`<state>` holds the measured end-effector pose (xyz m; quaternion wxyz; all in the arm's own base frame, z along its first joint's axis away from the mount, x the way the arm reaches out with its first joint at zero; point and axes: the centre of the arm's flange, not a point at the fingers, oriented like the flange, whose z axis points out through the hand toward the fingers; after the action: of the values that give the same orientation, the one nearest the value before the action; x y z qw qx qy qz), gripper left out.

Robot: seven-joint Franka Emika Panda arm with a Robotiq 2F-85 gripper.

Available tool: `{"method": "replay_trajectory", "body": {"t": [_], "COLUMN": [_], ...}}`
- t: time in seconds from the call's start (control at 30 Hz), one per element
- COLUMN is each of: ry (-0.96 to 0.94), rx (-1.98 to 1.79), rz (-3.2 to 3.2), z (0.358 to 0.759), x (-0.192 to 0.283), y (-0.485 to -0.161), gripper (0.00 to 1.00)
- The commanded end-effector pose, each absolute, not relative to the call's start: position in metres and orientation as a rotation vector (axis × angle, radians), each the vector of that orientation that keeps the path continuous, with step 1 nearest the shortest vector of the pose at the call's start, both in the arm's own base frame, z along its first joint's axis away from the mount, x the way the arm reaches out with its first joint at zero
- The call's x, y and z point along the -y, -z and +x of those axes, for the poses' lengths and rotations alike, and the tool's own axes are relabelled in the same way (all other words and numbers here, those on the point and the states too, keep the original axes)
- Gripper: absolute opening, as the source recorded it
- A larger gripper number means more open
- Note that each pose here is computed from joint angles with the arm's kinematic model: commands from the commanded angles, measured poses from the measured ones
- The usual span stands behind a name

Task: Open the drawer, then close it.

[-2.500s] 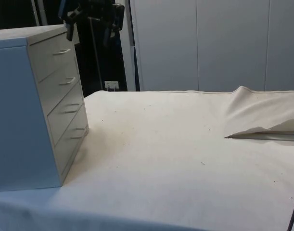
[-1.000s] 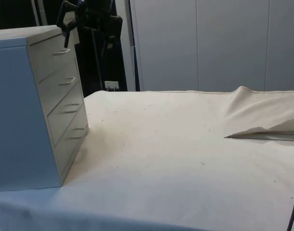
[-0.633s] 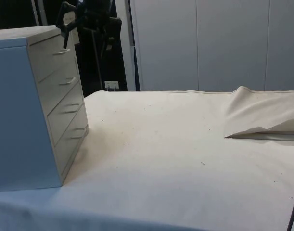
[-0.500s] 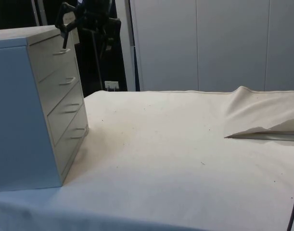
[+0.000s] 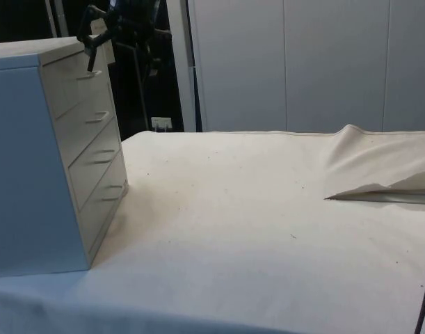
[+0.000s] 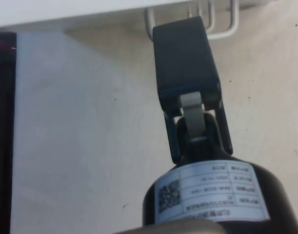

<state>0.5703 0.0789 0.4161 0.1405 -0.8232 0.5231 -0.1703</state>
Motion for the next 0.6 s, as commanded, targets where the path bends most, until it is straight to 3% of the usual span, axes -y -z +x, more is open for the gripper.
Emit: {"method": "replay_trajectory", "body": {"t": [0.0, 0.57], "ry": [0.498, 0.486], "rx": [-1.524, -1.611], "rz": [-2.352, -2.267], "z": [0.5720, 0.5761], "x": [-0.0790, -0.0763], "y": [-0.4164, -0.4128], "gripper": [1.00, 1.00]}}
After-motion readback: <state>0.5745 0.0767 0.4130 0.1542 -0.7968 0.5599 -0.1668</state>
